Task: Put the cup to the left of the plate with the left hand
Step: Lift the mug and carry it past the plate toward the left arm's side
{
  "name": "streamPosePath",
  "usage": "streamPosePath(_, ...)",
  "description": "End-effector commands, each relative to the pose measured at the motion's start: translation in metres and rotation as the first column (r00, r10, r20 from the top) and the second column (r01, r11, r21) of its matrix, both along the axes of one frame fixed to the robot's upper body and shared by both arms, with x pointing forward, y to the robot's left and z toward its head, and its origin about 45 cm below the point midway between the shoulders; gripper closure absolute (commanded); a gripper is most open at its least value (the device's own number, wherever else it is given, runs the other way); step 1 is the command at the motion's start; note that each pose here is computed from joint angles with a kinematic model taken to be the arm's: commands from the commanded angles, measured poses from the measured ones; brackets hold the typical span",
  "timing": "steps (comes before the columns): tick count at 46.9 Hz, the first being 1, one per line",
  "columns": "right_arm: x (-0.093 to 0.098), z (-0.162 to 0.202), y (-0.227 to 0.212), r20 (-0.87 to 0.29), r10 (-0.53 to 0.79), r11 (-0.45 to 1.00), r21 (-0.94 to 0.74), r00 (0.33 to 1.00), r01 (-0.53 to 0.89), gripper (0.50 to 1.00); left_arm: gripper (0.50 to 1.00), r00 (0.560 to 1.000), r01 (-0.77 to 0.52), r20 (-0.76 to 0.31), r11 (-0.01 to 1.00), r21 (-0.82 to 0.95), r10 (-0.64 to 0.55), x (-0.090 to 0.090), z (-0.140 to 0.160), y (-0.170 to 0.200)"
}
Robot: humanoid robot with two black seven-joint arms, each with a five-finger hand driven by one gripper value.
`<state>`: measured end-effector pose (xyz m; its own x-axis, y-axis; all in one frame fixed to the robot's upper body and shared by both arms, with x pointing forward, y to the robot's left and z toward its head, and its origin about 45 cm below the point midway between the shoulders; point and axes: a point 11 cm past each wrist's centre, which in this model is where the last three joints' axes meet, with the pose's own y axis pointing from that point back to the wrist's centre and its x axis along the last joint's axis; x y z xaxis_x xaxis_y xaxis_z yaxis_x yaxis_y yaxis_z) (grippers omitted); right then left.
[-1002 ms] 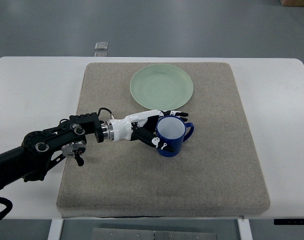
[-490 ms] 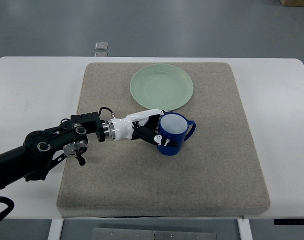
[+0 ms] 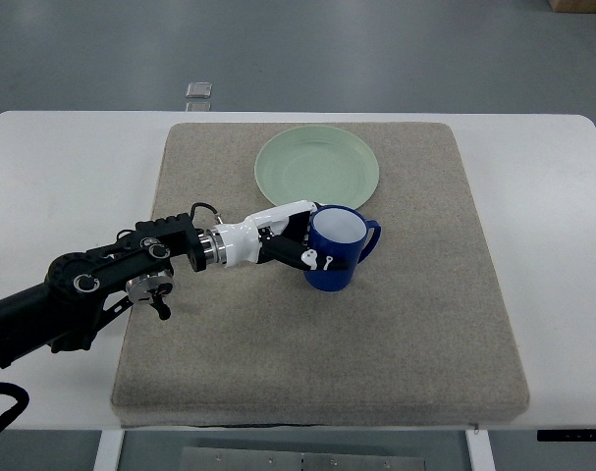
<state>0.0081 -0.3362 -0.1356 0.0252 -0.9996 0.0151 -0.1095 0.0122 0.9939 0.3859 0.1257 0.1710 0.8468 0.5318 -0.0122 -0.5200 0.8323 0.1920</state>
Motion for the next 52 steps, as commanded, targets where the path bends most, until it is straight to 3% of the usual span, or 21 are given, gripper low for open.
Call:
streamPosePath(1, 0.000, 0.000, 0.000, -0.001, 0.000, 1.000, 0.000, 1.000, 0.000, 0.566, 0.870, 0.998, -0.052, 0.023, 0.999, -0.003, 0.052, 0.008, 0.004, 0.006)
streamPosePath(13, 0.001, 0.000, 0.000, 0.001, 0.000, 1.000, 0.000, 1.000, 0.000, 0.566, 0.868, 0.956, -0.268, 0.104, 0.961, -0.063, 0.274, 0.041, 0.033, 0.046)
streamPosePath(21, 0.001, 0.000, 0.000, 0.001, 0.000, 1.000, 0.000, 1.000, 0.000, 0.566, 0.868, 0.911, -0.380, 0.155, 0.924, -0.052, 0.383, 0.053, 0.042, 0.079)
streamPosePath(39, 0.001, 0.000, 0.000, 0.001, 0.000, 1.000, -0.001, 1.000, 0.000, 0.566, 0.862, 0.791, -0.559, 0.277, 0.828, -0.032, 0.545, 0.063, 0.045, 0.150)
streamPosePath(52, 0.000, 0.000, 0.000, -0.001, 0.000, 1.000, 0.000, 1.000, 0.000, 0.566, 0.844, 0.759, -0.615, 0.244, 0.788, -0.039, 0.604, 0.062, 0.033, 0.168)
